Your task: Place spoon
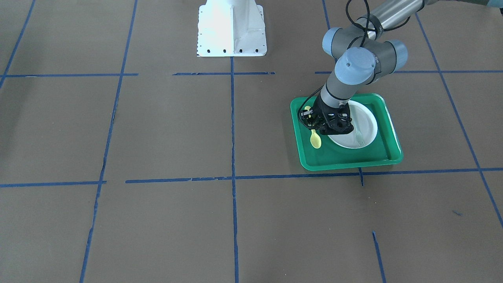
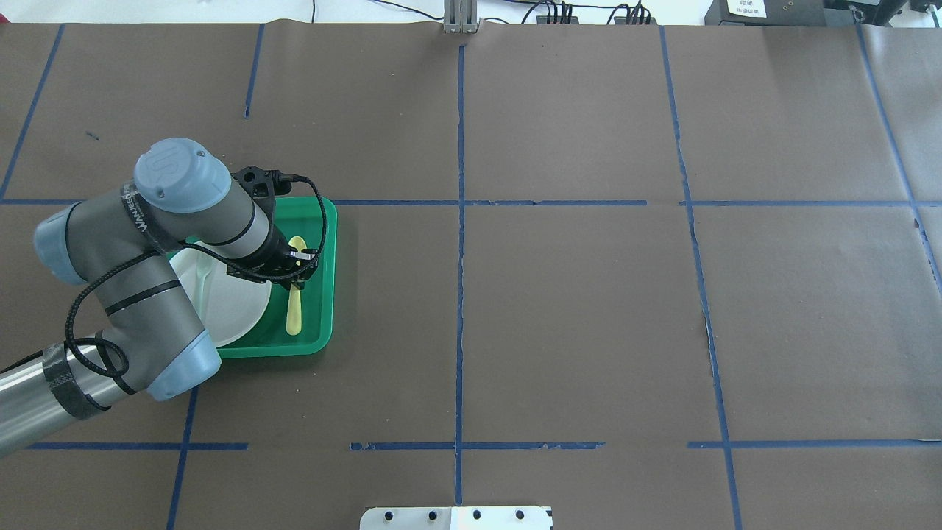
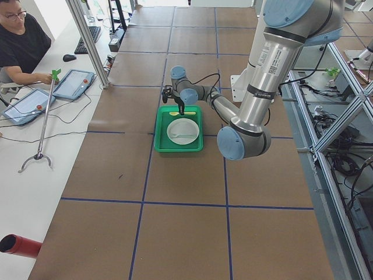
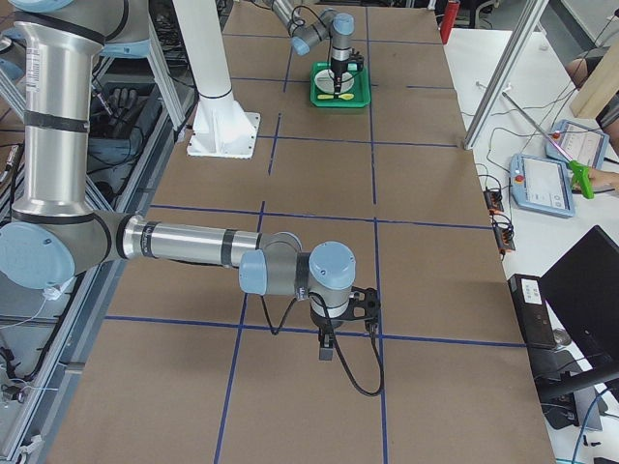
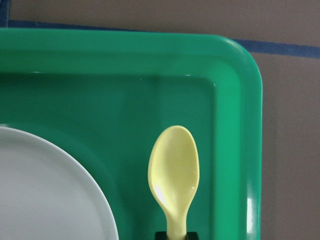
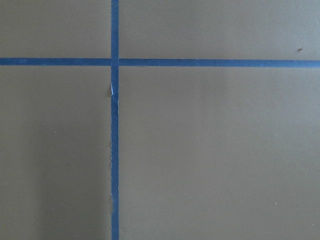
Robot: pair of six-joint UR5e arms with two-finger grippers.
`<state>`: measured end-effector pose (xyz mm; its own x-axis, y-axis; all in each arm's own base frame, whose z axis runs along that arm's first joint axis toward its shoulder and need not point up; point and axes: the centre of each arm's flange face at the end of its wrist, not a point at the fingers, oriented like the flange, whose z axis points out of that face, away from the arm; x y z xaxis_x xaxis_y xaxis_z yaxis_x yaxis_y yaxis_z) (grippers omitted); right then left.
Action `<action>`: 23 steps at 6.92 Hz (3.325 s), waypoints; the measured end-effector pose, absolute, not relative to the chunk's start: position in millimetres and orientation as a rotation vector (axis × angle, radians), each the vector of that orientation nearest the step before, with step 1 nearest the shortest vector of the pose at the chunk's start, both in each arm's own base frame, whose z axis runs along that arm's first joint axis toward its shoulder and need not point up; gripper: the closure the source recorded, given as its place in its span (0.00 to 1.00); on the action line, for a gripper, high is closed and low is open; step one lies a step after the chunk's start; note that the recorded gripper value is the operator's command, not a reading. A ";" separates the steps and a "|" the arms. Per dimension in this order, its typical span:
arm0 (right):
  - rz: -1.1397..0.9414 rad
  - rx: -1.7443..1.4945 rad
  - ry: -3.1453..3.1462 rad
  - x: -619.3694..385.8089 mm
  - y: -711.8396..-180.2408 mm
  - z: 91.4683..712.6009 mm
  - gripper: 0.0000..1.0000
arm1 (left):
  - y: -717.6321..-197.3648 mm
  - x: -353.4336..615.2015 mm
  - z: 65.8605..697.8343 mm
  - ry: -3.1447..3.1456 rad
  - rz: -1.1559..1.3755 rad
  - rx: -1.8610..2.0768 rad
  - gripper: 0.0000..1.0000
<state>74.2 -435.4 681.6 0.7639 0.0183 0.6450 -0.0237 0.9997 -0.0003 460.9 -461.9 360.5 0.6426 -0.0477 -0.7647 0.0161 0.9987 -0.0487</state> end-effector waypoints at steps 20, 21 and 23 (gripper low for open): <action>0.023 0.008 -0.701 74.2 -435.4 681.6 0.00 | -460.8 -72.1 647.9 0.723 0.131 0.106 0.00; 0.022 0.008 -0.701 74.2 -435.4 681.6 0.00 | -456.5 -76.3 654.0 0.732 0.121 0.100 0.00; 0.022 0.008 -0.701 74.2 -435.4 681.6 0.00 | -454.4 -76.2 655.5 0.763 0.090 0.085 0.00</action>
<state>74.2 -435.4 681.6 0.7639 0.0177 0.6450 -0.0233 0.9997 0.0003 -76.2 -454.4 655.5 0.7196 0.1124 -0.6853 -0.0509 0.9927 0.1094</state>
